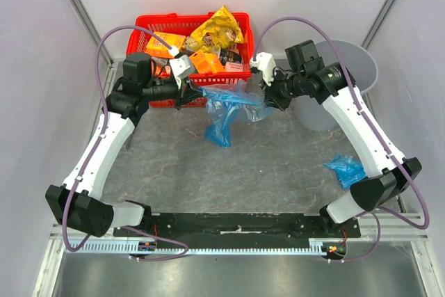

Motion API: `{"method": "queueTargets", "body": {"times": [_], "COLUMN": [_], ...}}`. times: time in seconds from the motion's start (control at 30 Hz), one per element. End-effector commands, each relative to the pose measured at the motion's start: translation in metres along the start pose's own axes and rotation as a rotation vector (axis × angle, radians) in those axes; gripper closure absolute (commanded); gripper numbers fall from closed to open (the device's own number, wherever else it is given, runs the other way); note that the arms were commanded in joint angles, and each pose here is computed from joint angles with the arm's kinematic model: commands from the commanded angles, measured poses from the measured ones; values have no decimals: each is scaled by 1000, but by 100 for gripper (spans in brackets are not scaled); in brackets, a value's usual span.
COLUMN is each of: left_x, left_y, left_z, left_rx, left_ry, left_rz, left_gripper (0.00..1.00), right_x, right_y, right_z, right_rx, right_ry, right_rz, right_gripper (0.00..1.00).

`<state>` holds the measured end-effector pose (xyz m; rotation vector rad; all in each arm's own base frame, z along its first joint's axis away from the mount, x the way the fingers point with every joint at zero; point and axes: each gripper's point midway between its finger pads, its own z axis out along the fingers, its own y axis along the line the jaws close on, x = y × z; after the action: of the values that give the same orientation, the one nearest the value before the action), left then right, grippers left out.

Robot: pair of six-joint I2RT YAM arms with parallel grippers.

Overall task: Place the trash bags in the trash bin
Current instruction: Unfold the trash bag at the center of the board.

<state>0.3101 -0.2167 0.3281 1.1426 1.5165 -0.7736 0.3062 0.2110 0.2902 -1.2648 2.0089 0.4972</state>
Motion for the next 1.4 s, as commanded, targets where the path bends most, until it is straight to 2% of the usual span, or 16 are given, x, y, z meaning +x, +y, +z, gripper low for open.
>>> {"method": "queueTargets", "body": {"times": [0.0, 0.1, 0.17, 0.77, 0.87, 1.03, 1.17, 1.37], "left_x": [-28, -27, -28, -46, -47, -43, -38, -37], "left_y": [14, 20, 24, 51, 44, 33, 24, 7], "left_z": [-12, -14, -16, -43, -41, -34, -25, -13], "left_rx": [-79, -108, -126, -257, -220, -150, -119, -58], "left_ry": [-49, -44, -45, -78, -90, -98, -87, -88], "left_rz": [76, 79, 88, 90, 85, 46, 40, 41], "left_gripper": [98, 98, 98, 98, 98, 98, 98, 98], "right_x": [4, 9, 15, 51, 47, 28, 6, -37], "right_y": [3, 3, 3, -6, -2, 16, 27, 19], "right_z": [-19, -20, -23, -44, -42, -40, -42, -50], "right_rx": [31, 41, 53, 163, 136, 28, -43, -48], "right_ry": [7, 22, 39, 151, 134, 52, -19, -120], "right_rz": [-20, -29, -33, -86, -81, -69, -66, -71], "right_gripper": [96, 96, 100, 98, 91, 63, 48, 32]}}
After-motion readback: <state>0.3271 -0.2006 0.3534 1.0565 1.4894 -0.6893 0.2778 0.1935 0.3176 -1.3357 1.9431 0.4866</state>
